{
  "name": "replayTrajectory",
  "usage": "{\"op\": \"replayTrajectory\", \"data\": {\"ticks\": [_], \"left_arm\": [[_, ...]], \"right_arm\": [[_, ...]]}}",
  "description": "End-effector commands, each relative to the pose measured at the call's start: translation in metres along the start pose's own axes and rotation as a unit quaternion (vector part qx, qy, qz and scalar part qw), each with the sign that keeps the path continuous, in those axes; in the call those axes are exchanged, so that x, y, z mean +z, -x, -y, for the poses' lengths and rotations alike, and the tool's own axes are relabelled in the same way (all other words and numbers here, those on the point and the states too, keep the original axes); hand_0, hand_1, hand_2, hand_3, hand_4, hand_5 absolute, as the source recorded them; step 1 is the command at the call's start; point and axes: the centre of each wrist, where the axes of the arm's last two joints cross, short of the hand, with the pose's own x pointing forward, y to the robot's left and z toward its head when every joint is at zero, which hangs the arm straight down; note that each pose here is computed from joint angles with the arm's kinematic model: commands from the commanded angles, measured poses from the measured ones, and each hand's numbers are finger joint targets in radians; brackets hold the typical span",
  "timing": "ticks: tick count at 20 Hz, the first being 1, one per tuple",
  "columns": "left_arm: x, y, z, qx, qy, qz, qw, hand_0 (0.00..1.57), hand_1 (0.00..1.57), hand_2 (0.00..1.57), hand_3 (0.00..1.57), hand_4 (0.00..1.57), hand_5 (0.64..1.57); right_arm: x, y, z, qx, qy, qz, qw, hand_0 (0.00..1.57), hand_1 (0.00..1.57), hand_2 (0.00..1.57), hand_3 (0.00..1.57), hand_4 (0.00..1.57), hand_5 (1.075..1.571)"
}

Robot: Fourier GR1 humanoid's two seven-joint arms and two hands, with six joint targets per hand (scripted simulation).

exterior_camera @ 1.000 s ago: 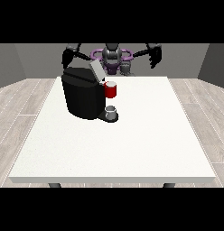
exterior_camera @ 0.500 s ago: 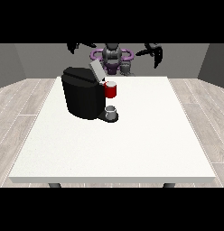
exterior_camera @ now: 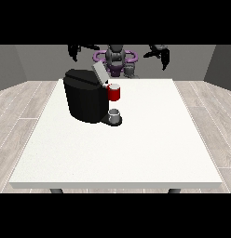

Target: Insert the coffee pod into the coffee machine and close the lid

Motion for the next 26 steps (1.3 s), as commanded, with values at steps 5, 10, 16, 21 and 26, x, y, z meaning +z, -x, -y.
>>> {"op": "replayTrajectory", "data": {"ticks": [5, 10, 16, 21, 26], "left_arm": [[0.014, -0.024, -0.009, -0.011, -0.023, 0.044, 0.999, 0.0, 0.0, 0.0, 0.0, 0.34, 1.571], [0.019, -0.035, -0.002, -0.011, -0.039, 0.046, 0.998, 0.0, 0.0, 0.0, 0.0, 0.35, 1.571], [0.035, -0.054, -0.023, -0.021, -0.035, 0.072, 0.997, 0.0, 0.0, 0.0, 0.0, 0.36, 1.571], [0.034, -0.067, 0.005, -0.026, -0.047, 0.088, 0.995, 0.0, 0.0, 0.0, 0.0, 0.38, 1.571], [0.069, -0.035, -0.024, -0.03, -0.079, 0.057, 0.995, 0.0, 0.0, 0.0, 0.0, 0.33, 1.571]], "right_arm": [[-0.018, -0.007, 0.003, -0.058, -0.005, -0.014, 0.9982, 0.0, 0.0, 0.0, 0.0, 0.18, 1.571], [-0.029, -0.025, -0.035, -0.036, -0.043, -0.013, 0.9983, 0.0, 0.0, 0.0, 0.0, 0.0, 1.571], [-0.038, -0.029, -0.057, -0.04, -0.059, 0.004, 0.9975, 0.0, 0.0, 0.0, 0.0, 0.0, 1.571], [-0.05, -0.041, -0.056, -0.025, -0.069, 0.03, 0.9968, 0.0, 0.0, 0.0, 0.0, 0.0, 1.571], [-0.047, -0.048, -0.061, -0.014, -0.092, 0.018, 0.9955, 0.0, 0.0, 0.0, 0.0, 0.08, 1.571]]}}
